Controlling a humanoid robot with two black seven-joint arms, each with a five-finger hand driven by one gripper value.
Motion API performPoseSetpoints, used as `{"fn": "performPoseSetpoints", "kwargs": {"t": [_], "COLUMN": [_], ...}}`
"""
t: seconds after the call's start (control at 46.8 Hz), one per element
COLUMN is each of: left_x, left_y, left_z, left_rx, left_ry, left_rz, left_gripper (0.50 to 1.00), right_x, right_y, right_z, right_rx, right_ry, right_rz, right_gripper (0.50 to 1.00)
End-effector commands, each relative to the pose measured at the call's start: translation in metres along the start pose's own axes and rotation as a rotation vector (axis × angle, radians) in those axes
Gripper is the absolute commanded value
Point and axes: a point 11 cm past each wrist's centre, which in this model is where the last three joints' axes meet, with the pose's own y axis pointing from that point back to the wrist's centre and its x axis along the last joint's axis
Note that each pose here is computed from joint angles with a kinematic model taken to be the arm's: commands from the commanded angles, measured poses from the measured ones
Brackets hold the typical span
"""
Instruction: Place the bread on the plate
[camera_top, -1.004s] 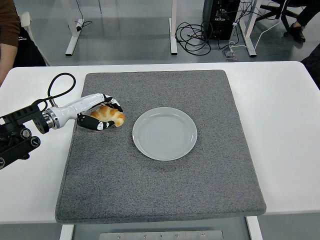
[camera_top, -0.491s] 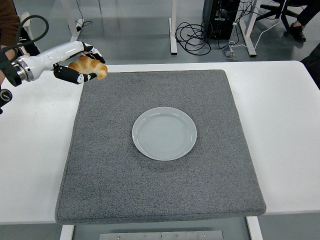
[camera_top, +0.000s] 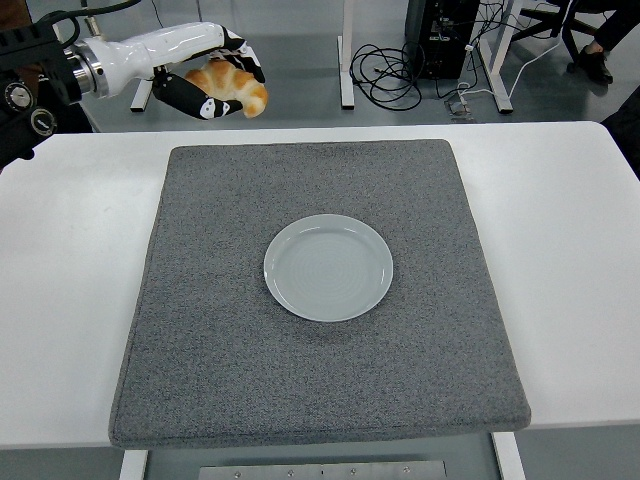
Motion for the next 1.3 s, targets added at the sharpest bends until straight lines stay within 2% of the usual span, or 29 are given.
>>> {"fn": "performPoseSetpoints", "kwargs": {"t": [0.0,0.214,0.342,0.449,0.684,1.282], "left_x": [0.003,-0.001,-0.027,-0.054,-0.093,-0.178], "left_y": [-0.009,-0.039,-0.062,-0.071,-0.075,-0.066], "left_z": [0.012,0.046,0.07,0.078,0.079,0.082], "left_rx": [-0.022,-0.067,-0.112,-0.132,-0.156,-0.238], "left_ry": [-0.015,-0.032,-0.014,-0.018,-0.002,0.003], "left_rz": [-0.003,-0.021,-0.061,-0.102,-0.095,-0.123], "left_gripper": [0.5,0.5,0.5,0.5,0.5,0.5], "right_x": [0.0,0.0,0.0,0.001,0.001,0.001], "right_y": [0.0,0.0,0.0,0.0,0.0,0.0], "right_z": [0.001,0.0,0.0,0.001,0.0,0.001], "right_rx": [-0.001,0.0,0.0,-0.001,0.0,-0.001], "right_ry": [0.0,0.0,0.0,0.0,0.001,0.001], "right_rz": [0.0,0.0,0.0,0.002,0.003,0.003], "right_gripper": [1.0,1.0,1.0,1.0,1.0,1.0]}}
